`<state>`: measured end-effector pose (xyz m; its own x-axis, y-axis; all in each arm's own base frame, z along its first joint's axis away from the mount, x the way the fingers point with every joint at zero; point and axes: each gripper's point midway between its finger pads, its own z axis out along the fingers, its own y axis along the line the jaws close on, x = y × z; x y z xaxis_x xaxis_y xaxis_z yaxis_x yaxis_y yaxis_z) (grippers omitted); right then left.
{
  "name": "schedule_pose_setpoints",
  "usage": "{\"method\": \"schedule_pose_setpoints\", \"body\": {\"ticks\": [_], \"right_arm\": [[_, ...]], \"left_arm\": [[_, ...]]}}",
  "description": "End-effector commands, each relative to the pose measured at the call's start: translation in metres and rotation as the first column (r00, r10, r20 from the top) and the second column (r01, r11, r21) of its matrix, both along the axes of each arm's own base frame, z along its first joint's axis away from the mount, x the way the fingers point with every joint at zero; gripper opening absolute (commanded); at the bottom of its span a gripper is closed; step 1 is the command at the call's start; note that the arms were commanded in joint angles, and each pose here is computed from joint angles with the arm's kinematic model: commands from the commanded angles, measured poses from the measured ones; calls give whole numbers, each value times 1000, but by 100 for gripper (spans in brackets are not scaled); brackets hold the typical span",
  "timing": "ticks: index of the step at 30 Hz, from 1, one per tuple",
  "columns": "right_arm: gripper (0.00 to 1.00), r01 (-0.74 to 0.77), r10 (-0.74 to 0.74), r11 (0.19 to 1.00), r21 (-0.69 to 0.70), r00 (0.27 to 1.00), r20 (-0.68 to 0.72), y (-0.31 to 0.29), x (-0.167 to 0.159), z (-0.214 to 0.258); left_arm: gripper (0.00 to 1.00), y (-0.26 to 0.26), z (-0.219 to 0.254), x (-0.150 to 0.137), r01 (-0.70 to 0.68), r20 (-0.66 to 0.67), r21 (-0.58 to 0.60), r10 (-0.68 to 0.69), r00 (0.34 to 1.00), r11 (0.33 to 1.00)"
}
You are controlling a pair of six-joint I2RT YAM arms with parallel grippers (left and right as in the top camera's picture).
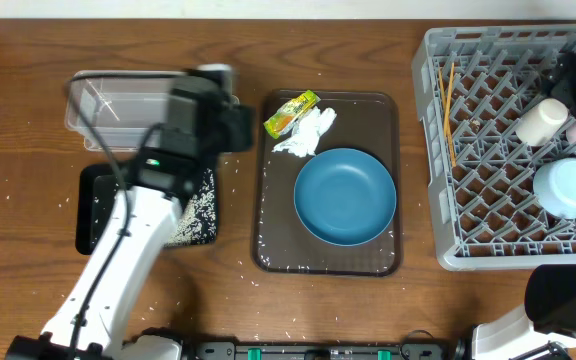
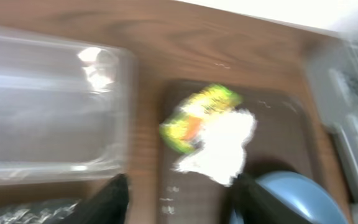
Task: Sort waste into correct bins and load items into the dishwasher rack
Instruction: 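Return the empty plate to the brown tray and release it, then reach the right gripper to the blue plate and grasp its rim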
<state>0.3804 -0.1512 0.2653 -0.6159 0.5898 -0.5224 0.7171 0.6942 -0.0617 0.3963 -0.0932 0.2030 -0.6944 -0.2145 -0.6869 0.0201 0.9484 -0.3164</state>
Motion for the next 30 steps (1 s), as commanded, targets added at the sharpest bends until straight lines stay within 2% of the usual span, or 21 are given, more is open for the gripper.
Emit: {"method": "schedule_pose_setpoints", "body": {"ticks": [1,3,7,10,12,16,22,26,30], "right_arm": [[99,-22,20,996,91,999,29,13,5,-4],[99,-65,57,983,170,997,52,27,10,-7],[99,-118,87,944,308,990,111,53,20,-7],[99,-240,170,844,480,968,185,95,29,-4],[99,-371,291,770,520,928,231,125,33,-1],[99,-489,462,717,496,867,187,172,27,-16],[99,-617,668,678,400,744,16,253,8,-72],[99,-705,743,650,282,668,-43,291,3,-100],[99,-774,796,591,226,605,-11,328,2,-111]], "left_arm": [[69,52,-2,2,-164,-38,-24,163,986,986],[79,76,-8,-2,-225,-73,-15,223,972,974],[83,107,-17,-11,-302,-120,-4,299,947,953],[85,118,-18,-12,-329,-126,-2,326,937,944],[86,120,-18,-12,-334,-126,-2,331,935,942],[87,124,-18,-12,-347,-121,13,346,930,938],[89,137,-18,-14,-394,-106,67,400,910,916],[90,137,-18,-14,-394,-106,67,400,910,916],[94,137,-18,-14,-394,-106,67,400,911,916]]}}
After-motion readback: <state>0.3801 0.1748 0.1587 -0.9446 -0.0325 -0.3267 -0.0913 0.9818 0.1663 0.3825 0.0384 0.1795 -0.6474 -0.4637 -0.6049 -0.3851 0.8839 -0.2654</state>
